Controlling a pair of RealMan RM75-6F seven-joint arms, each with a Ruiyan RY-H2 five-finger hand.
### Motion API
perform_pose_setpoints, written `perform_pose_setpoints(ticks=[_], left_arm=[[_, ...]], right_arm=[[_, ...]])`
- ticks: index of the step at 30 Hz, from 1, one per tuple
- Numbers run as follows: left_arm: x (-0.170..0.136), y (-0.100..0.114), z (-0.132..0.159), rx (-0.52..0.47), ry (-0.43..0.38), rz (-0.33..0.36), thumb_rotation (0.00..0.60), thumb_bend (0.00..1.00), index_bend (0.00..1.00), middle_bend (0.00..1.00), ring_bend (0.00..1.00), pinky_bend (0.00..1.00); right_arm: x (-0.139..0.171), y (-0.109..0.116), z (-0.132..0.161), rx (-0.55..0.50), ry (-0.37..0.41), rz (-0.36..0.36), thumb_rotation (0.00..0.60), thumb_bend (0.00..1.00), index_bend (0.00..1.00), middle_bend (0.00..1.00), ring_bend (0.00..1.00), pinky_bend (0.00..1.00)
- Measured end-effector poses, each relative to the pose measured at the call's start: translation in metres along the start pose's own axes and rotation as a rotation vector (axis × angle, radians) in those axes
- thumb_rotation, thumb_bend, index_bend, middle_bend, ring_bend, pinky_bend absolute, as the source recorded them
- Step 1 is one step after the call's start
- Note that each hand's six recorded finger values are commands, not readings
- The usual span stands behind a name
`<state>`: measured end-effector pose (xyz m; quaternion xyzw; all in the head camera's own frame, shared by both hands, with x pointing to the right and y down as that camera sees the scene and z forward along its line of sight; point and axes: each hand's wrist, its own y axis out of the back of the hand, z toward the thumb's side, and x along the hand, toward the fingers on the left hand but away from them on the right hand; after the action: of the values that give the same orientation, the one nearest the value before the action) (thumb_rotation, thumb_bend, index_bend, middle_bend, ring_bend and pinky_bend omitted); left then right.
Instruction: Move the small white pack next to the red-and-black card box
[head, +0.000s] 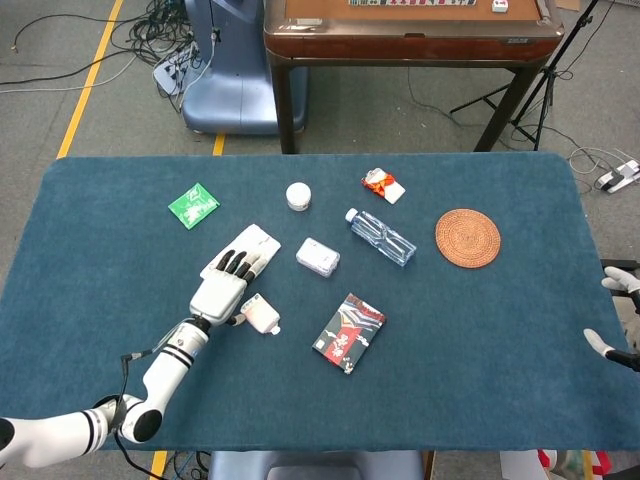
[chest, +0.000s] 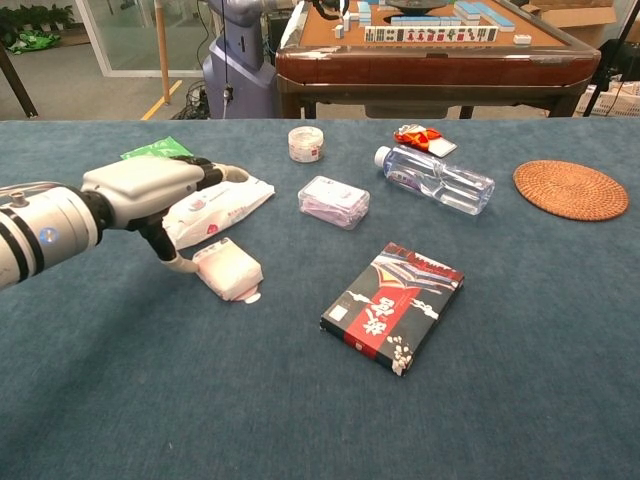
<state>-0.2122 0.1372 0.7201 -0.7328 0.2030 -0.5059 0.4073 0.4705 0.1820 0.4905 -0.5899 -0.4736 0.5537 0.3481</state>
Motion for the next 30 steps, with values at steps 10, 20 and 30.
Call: perform_pose_setpoints(ticks=[10,20,30], left_arm=[[0.017,0.002,0.022,-0.023,-0.034,0.008,0.600,0.01,0.00,0.00,0.00,0.01],[0.027,0.001,0.047,-0.032,-0.077,0.004,0.600,0.01,0.00,0.00,0.00,0.01],[0.020,-0.001,0.054,-0.018,-0.088,-0.002,0.600,0.01,0.00,0.00,0.00,0.01]], right_arm=[[0.000,0.003,-0.001,-0.005,-0.004,-0.007,0.600,0.14,0.22,0.32,0.26,0.45],[0.001,0.007,-0.003,-0.015,-0.007,-0.018,0.600,0.14,0.22,0.32,0.26,0.45],[0.001,0.009,-0.003,-0.021,-0.003,-0.019,0.600,0.14,0.22,0.32,0.26,0.45]])
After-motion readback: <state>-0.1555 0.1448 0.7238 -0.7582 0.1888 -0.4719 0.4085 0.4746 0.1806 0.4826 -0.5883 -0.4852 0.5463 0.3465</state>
